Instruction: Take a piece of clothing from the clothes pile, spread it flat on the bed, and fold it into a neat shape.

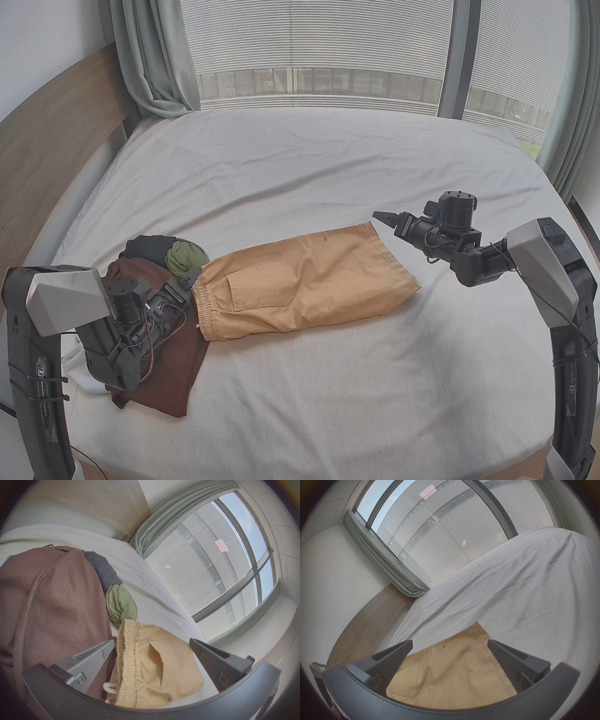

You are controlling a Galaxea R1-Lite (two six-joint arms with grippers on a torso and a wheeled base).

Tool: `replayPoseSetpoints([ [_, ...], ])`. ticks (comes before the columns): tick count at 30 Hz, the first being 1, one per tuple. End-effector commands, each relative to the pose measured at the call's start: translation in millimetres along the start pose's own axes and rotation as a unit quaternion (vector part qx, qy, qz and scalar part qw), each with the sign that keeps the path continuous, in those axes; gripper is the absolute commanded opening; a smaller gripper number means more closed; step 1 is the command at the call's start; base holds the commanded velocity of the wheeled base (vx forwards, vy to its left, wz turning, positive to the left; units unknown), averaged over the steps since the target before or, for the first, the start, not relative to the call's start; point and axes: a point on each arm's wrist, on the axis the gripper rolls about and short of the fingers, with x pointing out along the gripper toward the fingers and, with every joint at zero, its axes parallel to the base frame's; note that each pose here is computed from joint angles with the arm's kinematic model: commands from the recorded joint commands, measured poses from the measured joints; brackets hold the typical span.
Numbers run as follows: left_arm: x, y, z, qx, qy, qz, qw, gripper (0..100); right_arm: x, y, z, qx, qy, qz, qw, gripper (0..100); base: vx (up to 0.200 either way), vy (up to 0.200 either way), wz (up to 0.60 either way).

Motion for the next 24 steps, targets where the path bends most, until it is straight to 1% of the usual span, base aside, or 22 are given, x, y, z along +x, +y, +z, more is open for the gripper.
replayPoseSetpoints([
  [1, -14, -24, 3, 0.005, 0.007, -0.026, 0.9996, 100, -30, 20, 14, -0.004, -0.009, 0.005, 0.9999, 100, 0.000, 0.000, 0.00],
  [2, -20, -32, 6, 0.008, 0.009, -0.038, 0.9992, 100, -42, 24, 13, -0.003, -0.007, 0.004, 1.0000, 100, 0.000, 0.000, 0.00],
  [4, -24, -37, 9, 0.009, 0.009, -0.045, 0.9989, 100, -49, 26, 14, -0.004, -0.009, 0.005, 0.9999, 100, 0.000, 0.000, 0.00],
  [8, -36, -53, 19, 0.017, 0.012, -0.075, 0.9970, 100, -70, 31, 10, -0.005, -0.010, 0.006, 0.9999, 100, 0.000, 0.000, 0.00],
  [9, -37, -54, 18, 0.018, 0.013, -0.076, 0.9969, 100, -71, 31, 9, -0.005, -0.009, 0.007, 0.9999, 100, 0.000, 0.000, 0.00],
  [10, -41, -60, 20, 0.020, 0.015, -0.087, 0.9959, 100, -79, 33, 8, -0.006, -0.011, 0.009, 0.9999, 100, 0.000, 0.000, 0.00],
  [13, -48, -70, 23, 0.027, 0.013, -0.102, 0.9943, 100, -92, 37, 6, -0.006, -0.012, 0.014, 0.9998, 100, 0.000, 0.000, 0.00],
  [14, -48, -70, 23, 0.027, 0.013, -0.102, 0.9943, 100, -92, 37, 6, -0.006, -0.012, 0.014, 0.9998, 100, 0.000, 0.000, 0.00],
  [17, -55, -75, 22, 0.055, 0.015, -0.106, 0.9927, 100, -107, 35, -7, -0.003, -0.005, 0.017, 0.9998, 100, 0.000, 0.000, 0.00],
  [18, -55, -75, 22, 0.055, 0.015, -0.106, 0.9927, 100, -107, 35, -7, -0.003, -0.005, 0.017, 0.9998, 100, 0.000, 0.000, 0.00],
  [19, -56, -74, 20, 0.076, 0.018, -0.105, 0.9914, 100, -113, 33, -15, -0.004, -0.007, 0.024, 0.9997, 100, 0.000, 0.000, 0.00],
  [20, -57, -74, 19, 0.085, 0.018, -0.105, 0.9906, 100, -116, 31, -19, -0.002, -0.009, 0.028, 0.9996, 100, 0.000, 0.000, 0.00],
  [24, -59, -76, 14, 0.098, 0.026, -0.108, 0.9890, 100, -127, 25, -33, 0.012, -0.014, 0.042, 0.9989, 100, 0.000, 0.000, 0.00],
])
